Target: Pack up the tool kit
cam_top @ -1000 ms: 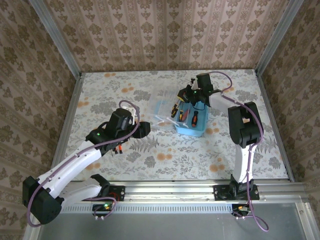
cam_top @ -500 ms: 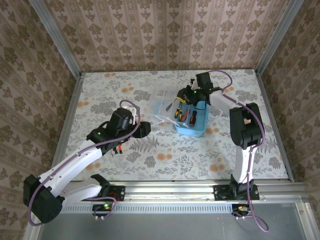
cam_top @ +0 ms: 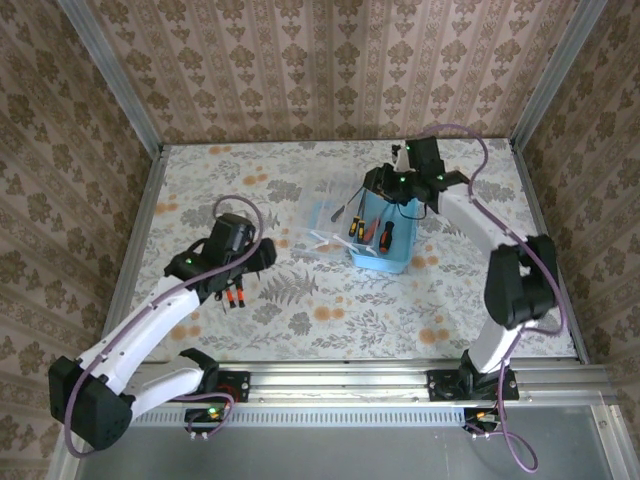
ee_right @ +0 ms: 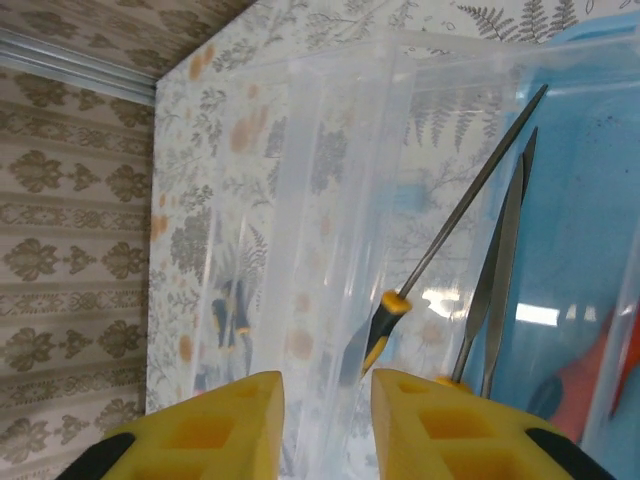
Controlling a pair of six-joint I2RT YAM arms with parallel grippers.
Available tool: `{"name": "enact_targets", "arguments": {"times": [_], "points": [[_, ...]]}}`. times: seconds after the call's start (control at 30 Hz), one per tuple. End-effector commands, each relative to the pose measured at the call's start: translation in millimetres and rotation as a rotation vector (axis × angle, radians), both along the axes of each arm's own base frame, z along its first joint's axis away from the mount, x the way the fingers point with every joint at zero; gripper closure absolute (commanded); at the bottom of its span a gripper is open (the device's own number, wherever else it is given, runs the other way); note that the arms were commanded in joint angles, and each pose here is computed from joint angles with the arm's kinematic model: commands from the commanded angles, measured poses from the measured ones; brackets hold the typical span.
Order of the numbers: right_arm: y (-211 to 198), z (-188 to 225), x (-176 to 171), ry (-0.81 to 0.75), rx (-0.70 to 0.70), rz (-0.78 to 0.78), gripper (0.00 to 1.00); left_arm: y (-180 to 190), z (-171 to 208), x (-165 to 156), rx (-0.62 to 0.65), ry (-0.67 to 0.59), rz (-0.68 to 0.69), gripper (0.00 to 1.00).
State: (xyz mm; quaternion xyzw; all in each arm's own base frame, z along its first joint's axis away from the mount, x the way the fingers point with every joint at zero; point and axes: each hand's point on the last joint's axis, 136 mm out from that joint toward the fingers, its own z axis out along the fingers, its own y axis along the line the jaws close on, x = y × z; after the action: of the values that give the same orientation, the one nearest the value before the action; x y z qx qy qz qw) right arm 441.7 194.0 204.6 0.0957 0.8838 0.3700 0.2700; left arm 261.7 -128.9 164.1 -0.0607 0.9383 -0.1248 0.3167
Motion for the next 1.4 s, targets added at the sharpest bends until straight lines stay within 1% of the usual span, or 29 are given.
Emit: {"name": "enact_targets", "arguments": {"times": [0.0,0.1,0.2,0.27,0.33,0.43,0.57,0.73,0.9,1.07,1.37], "points": [[-5.4,0.9,-27.3,-0.039,-0.052,0.012,0.66,39.1,-28.8,-7.9,0.099,0.111,0.145,0.31],[-4.8,-0.5,-47.1,-0.047,-0.046,0.029,0.62,55.4,-44.6,6.8,0.128,0.143,0.191,0.32],[-3.5,-2.4,-61.1,-0.053,-0.045,0.041,0.6,62.0,-50.3,33.6,0.111,0.152,0.222,0.36],[-3.6,-5.1,-66.9,-0.047,-0.044,0.047,0.6,66.0,-54.6,54.1,0.099,0.152,0.237,0.42],[-4.0,-6.6,-70.0,-0.046,-0.043,0.051,0.6,71.6,-64.4,71.9,0.103,0.179,0.254,0.48],[-4.1,-8.6,-72.3,-0.046,-0.04,0.055,0.6,70.4,-80.7,96.2,0.098,0.222,0.237,0.55],[-1.6,-12.7,-72.1,-0.04,-0.033,0.067,0.6,59.9,-97.4,121.5,0.103,0.255,0.187,0.55],[-0.2,-15.1,-73.3,-0.041,-0.036,0.082,0.59,70.3,-116.8,125.8,0.178,0.321,0.195,0.55],[-0.4,-17.8,-73.8,-0.04,-0.04,0.085,0.59,76.7,-126.8,123.8,0.181,0.345,0.198,0.58],[-0.5,-16.7,-73.5,-0.043,-0.037,0.084,0.59,80.7,-135.4,128.4,0.145,0.355,0.196,0.65],[-2.7,-7.2,-77.1,-0.06,-0.04,0.08,0.59,68.6,-145.9,145.0,0.093,0.351,0.157,0.67]]}}
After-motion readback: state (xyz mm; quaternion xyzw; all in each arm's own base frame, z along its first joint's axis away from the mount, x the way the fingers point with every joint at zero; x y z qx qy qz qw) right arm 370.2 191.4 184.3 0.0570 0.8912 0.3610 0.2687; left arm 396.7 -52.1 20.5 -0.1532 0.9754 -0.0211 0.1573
